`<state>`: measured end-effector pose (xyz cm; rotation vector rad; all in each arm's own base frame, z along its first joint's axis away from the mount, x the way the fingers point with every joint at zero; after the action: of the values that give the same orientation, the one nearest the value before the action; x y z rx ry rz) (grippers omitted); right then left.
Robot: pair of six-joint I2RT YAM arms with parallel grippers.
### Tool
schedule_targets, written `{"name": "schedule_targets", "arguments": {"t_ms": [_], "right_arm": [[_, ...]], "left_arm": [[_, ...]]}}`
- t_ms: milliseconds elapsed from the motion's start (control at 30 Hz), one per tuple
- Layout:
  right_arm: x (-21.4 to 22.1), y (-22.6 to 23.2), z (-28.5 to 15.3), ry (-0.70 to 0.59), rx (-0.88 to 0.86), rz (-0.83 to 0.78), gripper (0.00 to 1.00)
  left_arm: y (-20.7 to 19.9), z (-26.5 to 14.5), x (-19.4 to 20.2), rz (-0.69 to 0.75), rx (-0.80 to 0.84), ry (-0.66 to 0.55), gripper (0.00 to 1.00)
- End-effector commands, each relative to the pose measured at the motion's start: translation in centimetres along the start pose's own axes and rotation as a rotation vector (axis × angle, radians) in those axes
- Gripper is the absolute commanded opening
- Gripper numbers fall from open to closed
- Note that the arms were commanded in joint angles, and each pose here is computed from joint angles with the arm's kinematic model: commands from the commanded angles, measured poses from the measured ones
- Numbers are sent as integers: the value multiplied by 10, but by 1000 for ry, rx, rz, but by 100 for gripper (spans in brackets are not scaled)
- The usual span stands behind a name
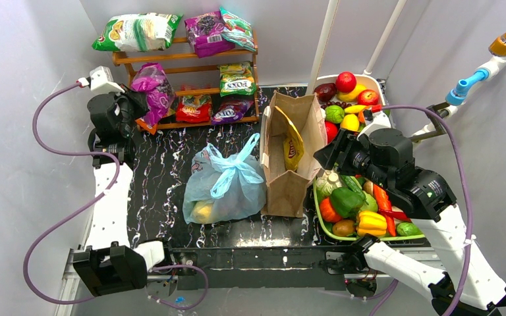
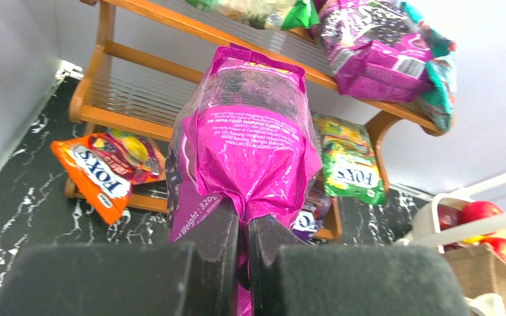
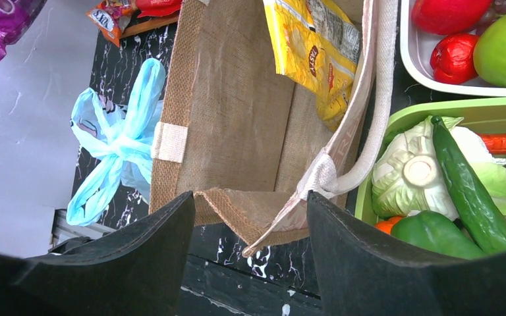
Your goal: Place the food into the grocery bag and tie it
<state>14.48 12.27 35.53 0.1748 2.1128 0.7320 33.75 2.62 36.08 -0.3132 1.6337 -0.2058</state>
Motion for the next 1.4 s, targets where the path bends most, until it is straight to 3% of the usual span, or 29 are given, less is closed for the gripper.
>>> {"name": "schedule_targets", "arguments": {"t_ms": [0,533,933,1367], "right_arm": [[-10,8,-7,-40,-38,12,70],[-7,7,-2,-35,-39,16,70],[-7,2,-2,-56,-12,12,70],[-11,-12,-8,-130,61,42,71]], "left_arm": [[-34,-29,-49,-42,130,-165,0],[-118,-62,-51,2,400,-136,0],[-182,-84,-49,-35,574,-40,0],[-293,-113,-19,-43,770,69,0]]}}
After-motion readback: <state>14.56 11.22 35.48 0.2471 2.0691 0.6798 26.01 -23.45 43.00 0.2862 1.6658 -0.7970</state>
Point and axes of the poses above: each gripper's point midway between its finger pads, its own z axis out along the fingers, its own y axis along the line the jaws close on, x = y × z, the point moved 6 cm from there along -z, back along the fingers, and after that the axes turned 5 degrees about z, right-handed, at the moved point
